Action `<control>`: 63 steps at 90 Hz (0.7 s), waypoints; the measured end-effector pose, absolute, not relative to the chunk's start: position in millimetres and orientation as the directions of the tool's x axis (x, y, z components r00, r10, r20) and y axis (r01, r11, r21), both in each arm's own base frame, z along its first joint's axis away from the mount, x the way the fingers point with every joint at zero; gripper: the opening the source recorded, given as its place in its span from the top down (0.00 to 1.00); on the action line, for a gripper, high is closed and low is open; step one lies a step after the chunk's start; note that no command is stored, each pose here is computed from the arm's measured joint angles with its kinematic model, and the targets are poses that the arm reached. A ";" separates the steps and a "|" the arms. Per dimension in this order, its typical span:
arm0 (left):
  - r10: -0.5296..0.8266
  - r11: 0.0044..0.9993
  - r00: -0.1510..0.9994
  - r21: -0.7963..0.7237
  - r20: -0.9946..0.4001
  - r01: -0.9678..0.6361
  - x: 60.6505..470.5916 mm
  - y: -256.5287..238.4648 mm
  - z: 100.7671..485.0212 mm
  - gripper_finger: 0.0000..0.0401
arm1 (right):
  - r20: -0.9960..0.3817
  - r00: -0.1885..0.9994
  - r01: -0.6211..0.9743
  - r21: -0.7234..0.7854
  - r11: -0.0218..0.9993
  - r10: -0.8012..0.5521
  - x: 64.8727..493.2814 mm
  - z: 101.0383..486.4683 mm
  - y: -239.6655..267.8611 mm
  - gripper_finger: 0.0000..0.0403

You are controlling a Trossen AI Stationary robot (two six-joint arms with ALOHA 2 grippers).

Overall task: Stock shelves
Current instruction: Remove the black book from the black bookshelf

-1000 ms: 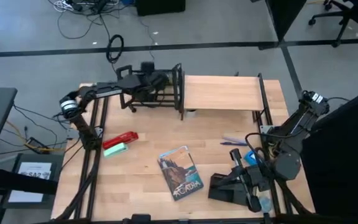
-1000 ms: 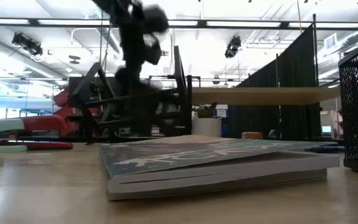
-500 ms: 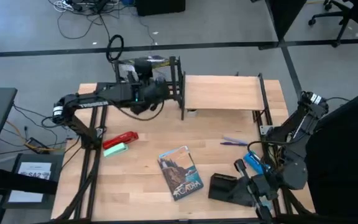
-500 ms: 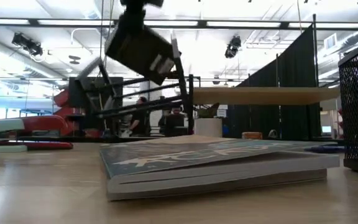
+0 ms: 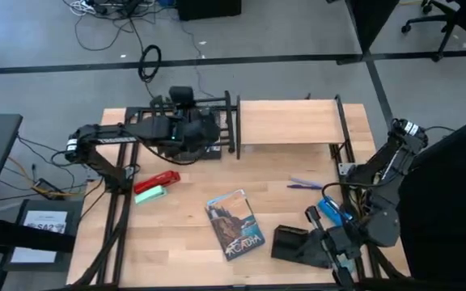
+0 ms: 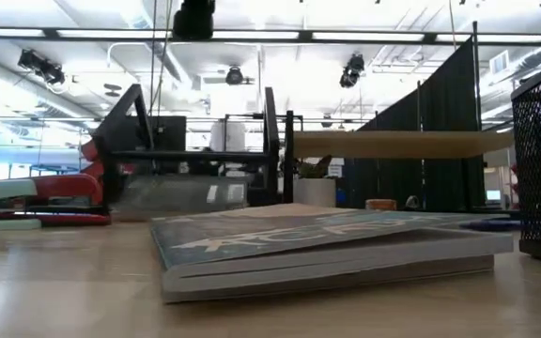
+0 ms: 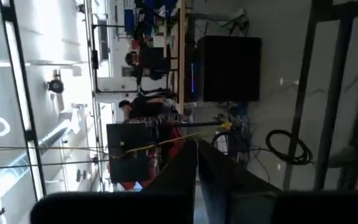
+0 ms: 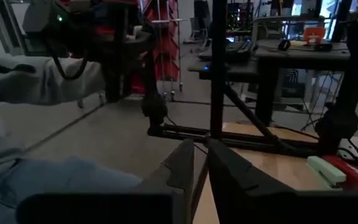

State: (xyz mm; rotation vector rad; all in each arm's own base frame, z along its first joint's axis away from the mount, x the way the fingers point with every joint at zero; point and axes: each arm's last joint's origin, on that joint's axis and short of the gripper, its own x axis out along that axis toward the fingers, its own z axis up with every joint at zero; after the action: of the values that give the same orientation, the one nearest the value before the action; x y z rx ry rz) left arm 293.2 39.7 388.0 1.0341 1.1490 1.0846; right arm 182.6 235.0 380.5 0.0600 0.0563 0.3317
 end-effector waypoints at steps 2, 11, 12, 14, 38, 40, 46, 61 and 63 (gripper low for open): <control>0.980 0.186 0.087 0.976 -0.177 -0.112 293.0 39.2 386.9 0.99 | -0.045 0.944 -0.324 0.069 0.944 0.327 182.7 380.6 235.0 0.95; 0.957 0.274 0.136 0.951 -0.255 -0.144 291.6 34.3 382.5 1.00 | -0.046 0.944 -0.323 0.068 0.944 0.327 182.6 380.4 234.9 0.95; 0.953 0.288 0.144 0.946 -0.267 -0.150 291.5 33.6 382.0 1.00 | -0.046 0.944 -0.323 0.068 0.944 0.327 182.6 380.4 234.9 0.95; 0.941 0.321 0.161 0.934 -0.296 -0.158 291.2 32.1 380.9 1.00 | -0.046 0.944 -0.323 0.068 0.944 0.327 182.6 380.4 234.9 0.95; 0.597 0.801 0.288 0.543 -0.748 -0.252 289.2 52.0 360.9 1.00 | -0.046 0.946 -0.318 0.068 0.946 0.321 184.0 380.4 233.9 0.95; 0.590 0.806 0.277 0.531 -0.759 -0.262 288.1 58.0 359.2 1.00 | -0.046 0.947 -0.316 0.068 0.946 0.319 184.5 380.4 233.5 0.95; 0.566 0.818 0.250 0.496 -0.786 -0.293 284.9 75.7 353.8 0.99 | -0.046 0.948 -0.310 0.078 0.948 0.314 185.7 380.5 232.6 0.95; 0.383 0.910 0.312 0.298 -0.869 -0.287 280.7 116.2 329.2 0.89 | -0.047 0.949 -0.307 0.087 0.948 0.311 186.0 380.3 232.3 0.95; 0.372 0.915 0.316 0.289 -0.873 -0.281 279.9 120.7 324.5 0.87 | -0.048 0.949 -0.307 0.086 0.948 0.312 186.0 380.2 232.3 0.95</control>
State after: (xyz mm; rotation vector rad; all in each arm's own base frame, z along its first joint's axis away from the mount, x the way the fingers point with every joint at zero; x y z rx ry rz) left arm 279.9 120.7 324.5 0.0891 1.1736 0.4309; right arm 186.0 232.3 380.2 0.0781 0.0612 0.3153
